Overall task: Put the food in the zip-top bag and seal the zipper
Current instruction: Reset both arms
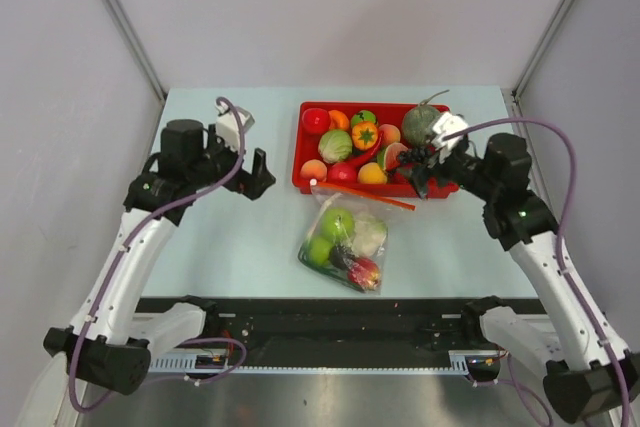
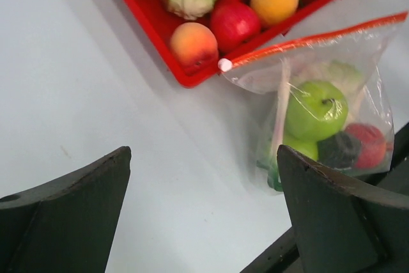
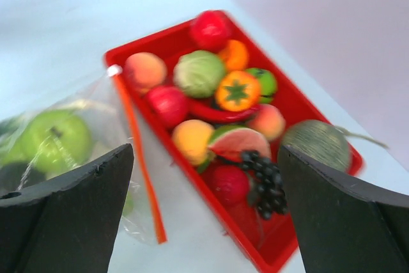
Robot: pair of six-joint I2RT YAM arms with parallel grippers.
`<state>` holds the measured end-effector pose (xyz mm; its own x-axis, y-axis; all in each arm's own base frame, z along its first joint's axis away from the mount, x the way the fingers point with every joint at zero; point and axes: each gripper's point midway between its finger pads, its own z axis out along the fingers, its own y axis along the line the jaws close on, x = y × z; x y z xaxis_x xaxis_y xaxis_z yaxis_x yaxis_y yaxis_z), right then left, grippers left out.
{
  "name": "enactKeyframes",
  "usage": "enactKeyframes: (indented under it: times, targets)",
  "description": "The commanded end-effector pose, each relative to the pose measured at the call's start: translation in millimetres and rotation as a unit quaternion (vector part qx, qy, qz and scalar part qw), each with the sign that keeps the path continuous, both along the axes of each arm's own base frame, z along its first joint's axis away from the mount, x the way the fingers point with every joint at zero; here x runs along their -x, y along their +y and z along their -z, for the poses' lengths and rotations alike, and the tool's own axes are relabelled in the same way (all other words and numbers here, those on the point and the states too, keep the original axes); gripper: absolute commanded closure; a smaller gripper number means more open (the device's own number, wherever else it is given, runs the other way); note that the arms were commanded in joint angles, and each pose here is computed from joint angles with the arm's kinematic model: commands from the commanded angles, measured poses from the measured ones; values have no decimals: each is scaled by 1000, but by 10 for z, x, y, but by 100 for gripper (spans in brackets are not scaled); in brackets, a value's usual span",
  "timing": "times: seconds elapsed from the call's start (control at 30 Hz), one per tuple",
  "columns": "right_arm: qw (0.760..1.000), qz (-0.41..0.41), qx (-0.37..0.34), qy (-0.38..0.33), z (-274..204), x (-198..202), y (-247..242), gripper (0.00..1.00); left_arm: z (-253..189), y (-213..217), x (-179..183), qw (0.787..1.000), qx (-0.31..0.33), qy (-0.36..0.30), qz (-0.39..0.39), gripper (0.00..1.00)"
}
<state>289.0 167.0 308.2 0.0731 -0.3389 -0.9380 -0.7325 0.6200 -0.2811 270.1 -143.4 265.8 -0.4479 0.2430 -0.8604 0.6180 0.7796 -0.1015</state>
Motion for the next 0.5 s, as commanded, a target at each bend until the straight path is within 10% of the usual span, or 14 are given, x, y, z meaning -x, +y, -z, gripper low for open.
enactKeyframes:
  times: [0.0, 0.27, 0.47]
  targets:
    - [993, 99, -54, 41, -165, -38, -482, 0, -4, 214, -21, 997, 0, 73, -38, 0]
    - [942, 223, -123, 220, 467, -33, -1241, 0, 306, 425, -191, 991, -7, 103, -87, 0]
    - [933, 253, -122, 224, 617, -90, -1444, 1, 421, 479, -289, 988, -16, 114, -105, 0]
